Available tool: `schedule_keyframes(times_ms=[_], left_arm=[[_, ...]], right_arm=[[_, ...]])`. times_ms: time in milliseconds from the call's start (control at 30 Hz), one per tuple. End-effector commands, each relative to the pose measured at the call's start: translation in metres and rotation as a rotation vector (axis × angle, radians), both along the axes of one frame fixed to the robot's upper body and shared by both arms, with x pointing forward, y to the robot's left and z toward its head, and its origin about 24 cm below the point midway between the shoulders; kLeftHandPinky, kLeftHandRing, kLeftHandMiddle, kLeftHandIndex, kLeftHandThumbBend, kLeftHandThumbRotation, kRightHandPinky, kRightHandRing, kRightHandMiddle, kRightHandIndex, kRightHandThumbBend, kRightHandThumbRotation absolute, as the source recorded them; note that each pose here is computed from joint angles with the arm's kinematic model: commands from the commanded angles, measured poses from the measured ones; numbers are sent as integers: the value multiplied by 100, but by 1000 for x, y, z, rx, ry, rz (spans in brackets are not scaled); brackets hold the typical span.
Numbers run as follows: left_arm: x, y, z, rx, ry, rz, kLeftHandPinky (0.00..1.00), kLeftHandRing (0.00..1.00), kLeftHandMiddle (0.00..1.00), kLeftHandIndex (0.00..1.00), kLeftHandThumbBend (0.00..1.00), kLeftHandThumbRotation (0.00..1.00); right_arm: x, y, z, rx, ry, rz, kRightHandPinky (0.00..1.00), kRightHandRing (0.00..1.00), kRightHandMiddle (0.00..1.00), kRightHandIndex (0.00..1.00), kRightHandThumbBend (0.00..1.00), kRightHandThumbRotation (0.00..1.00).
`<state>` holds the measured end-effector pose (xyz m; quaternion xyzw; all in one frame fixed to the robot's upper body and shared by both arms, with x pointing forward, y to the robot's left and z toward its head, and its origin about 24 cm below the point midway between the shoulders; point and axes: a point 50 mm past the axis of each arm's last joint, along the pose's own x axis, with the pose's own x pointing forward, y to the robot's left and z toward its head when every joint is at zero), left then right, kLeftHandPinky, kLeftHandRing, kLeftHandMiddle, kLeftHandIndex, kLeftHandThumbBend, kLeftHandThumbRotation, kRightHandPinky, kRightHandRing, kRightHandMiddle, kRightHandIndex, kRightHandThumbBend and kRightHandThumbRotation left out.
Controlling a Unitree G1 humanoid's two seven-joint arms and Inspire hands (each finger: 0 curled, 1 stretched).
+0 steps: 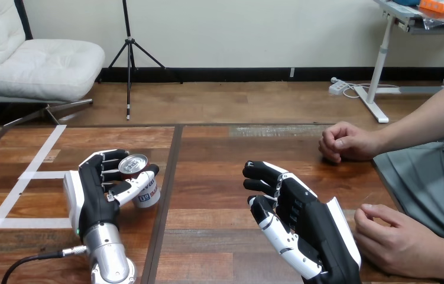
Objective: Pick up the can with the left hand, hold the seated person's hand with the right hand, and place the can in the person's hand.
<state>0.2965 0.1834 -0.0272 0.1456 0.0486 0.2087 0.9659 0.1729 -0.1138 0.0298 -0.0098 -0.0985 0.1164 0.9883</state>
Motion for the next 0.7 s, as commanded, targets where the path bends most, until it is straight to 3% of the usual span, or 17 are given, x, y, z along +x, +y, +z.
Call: schedule_keyframes(times_ms=[0, 667], left_arm=[[16, -4, 23, 25, -116, -45, 43, 52, 55, 53, 65, 0], [16, -8, 28, 16, -164, -75, 42, 51, 54, 53, 66, 0]], right_arm=[[9, 6, 14, 32, -78, -2, 73, 80, 81, 78, 41, 52], [12, 6, 5, 7, -27, -36, 71, 78, 80, 78, 43, 54]])
